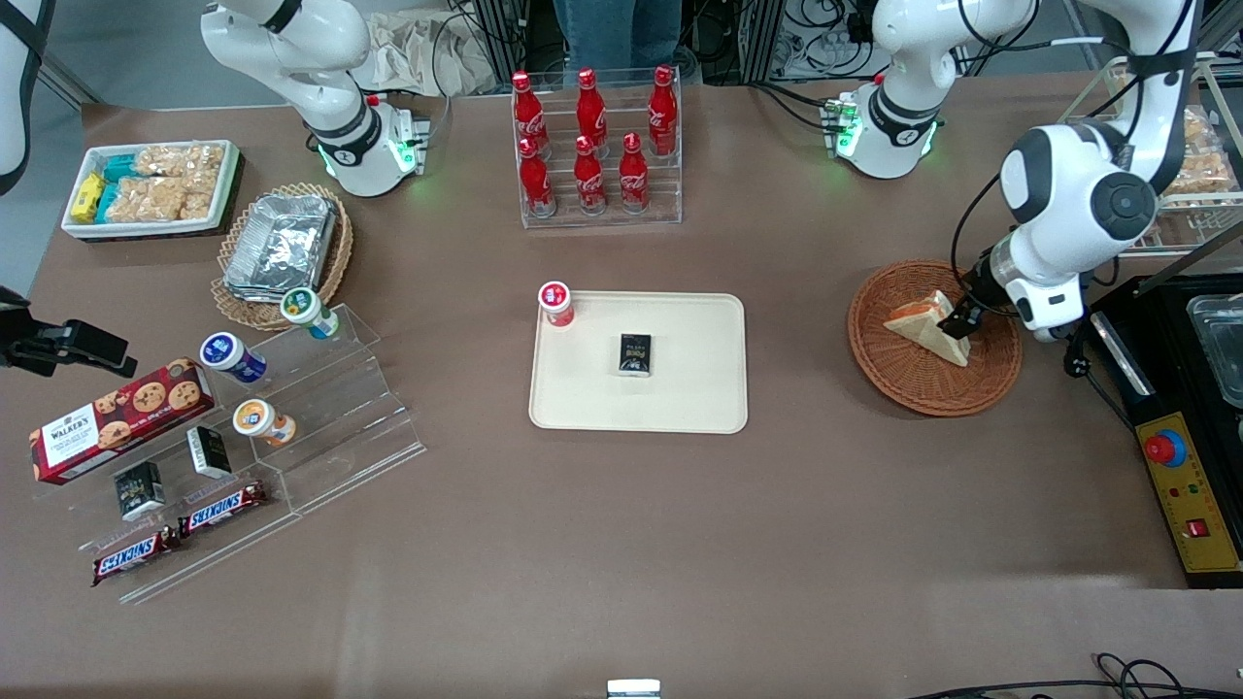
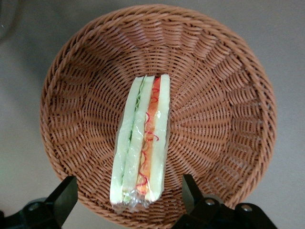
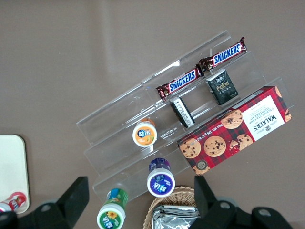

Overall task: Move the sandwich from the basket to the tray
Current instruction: 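Lower the left gripper onto the sandwich and close on it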

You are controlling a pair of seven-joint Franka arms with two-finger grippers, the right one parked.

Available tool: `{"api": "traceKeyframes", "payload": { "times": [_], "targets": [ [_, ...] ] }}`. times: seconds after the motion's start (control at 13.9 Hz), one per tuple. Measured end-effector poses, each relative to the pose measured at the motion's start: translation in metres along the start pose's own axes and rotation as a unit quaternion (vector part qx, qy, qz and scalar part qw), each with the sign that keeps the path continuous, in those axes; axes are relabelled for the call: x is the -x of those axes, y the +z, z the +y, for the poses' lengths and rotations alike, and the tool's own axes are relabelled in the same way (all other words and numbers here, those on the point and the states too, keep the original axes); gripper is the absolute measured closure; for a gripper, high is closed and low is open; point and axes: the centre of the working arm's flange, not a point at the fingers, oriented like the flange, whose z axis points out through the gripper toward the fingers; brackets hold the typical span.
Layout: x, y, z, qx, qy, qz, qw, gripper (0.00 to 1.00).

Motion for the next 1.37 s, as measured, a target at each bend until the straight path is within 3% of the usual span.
{"api": "traceKeyframes", "payload": {
  "times": [0.65,0.72,0.94,1.08,1.3,1.37],
  "targets": [
    [-0.001,0.05,0.002,-0.005,-0.001,-0.015,0.9999,0.03],
    [-0.001,0.056,0.003,-0.005,-0.001,-0.017,0.9998,0.07],
    [0.0,0.07,0.004,-0.011,0.001,-0.025,0.9996,0.41],
    [-0.001,0.067,0.007,-0.007,0.003,-0.022,0.9997,0.59],
    [0.002,0.028,0.029,0.014,0.022,-0.003,0.9997,0.63],
    [0.008,0.001,0.041,0.011,0.034,-0.001,0.9994,0.64]
  ]
}}
